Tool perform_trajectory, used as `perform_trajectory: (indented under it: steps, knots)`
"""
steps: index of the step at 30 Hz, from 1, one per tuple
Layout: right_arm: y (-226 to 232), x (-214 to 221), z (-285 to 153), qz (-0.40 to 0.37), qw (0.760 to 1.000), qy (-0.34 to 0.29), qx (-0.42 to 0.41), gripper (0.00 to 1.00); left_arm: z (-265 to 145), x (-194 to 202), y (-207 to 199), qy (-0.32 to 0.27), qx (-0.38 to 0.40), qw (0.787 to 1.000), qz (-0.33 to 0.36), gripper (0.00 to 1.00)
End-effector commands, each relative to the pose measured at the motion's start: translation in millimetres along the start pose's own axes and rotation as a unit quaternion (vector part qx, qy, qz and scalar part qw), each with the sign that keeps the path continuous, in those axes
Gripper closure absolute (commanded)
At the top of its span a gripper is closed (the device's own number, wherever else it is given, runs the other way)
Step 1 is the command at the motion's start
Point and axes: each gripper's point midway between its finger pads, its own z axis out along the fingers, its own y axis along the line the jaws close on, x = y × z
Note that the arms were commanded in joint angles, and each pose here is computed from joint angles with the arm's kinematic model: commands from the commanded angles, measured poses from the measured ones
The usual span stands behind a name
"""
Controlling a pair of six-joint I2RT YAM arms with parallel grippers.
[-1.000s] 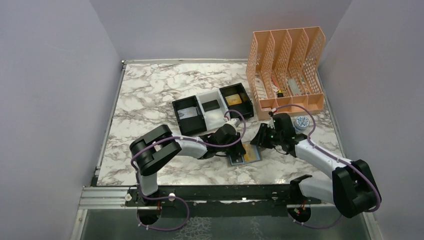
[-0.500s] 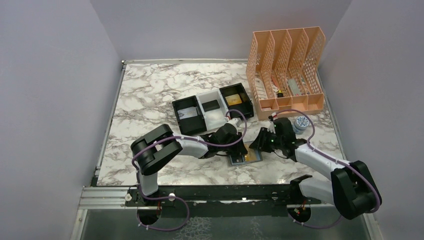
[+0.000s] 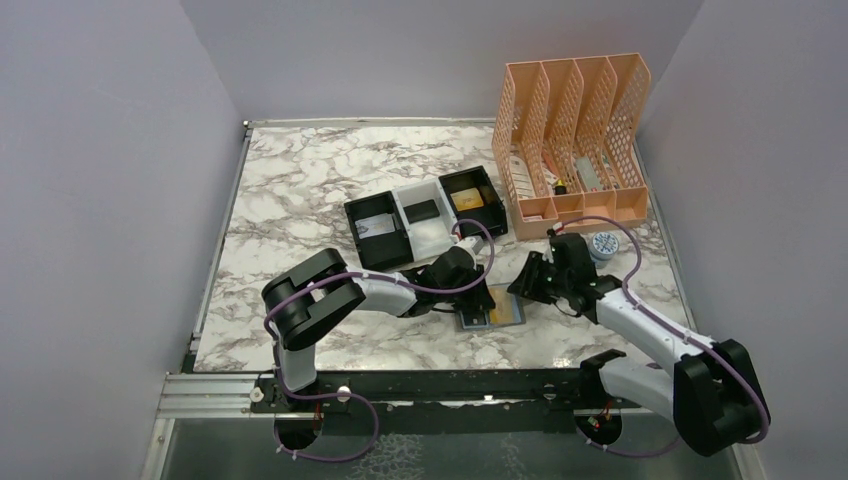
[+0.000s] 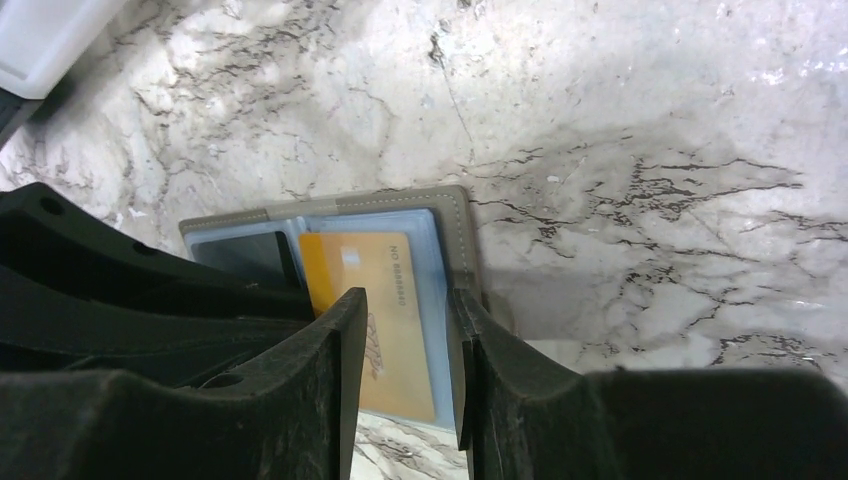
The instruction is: Take the credit cards out of the card holder
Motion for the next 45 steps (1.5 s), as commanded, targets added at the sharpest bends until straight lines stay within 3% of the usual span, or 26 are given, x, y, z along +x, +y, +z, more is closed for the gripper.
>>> perform_trajectory:
  steps: [1,10,23,30,38,45]
  knots:
    - [-5,11,5,0.002,1.0,0.03,0.011,0.64,3,10,1,0.02,0.0,1.0,0.006,0.75]
    - [4,43,8,0.019,0.996,0.078,-0.05,0.66,0,10,-5,0.025,0.012,1.0,0.008,0.69]
    - [4,70,1,0.07,0.99,0.095,-0.077,0.69,-13,7,-12,0.011,0.027,0.999,-0.029,0.73]
    - [0,64,0,0.067,0.993,0.081,-0.061,0.7,-24,3,-12,-0.009,0.034,0.998,-0.057,0.79]
    - [3,38,-6,0.046,0.997,0.043,-0.043,0.68,-29,1,-16,-0.011,0.045,0.997,-0.058,0.94]
    - [19,14,-20,0.017,0.998,0.013,-0.057,0.66,-29,5,-12,-0.005,0.042,0.997,-0.062,0.97]
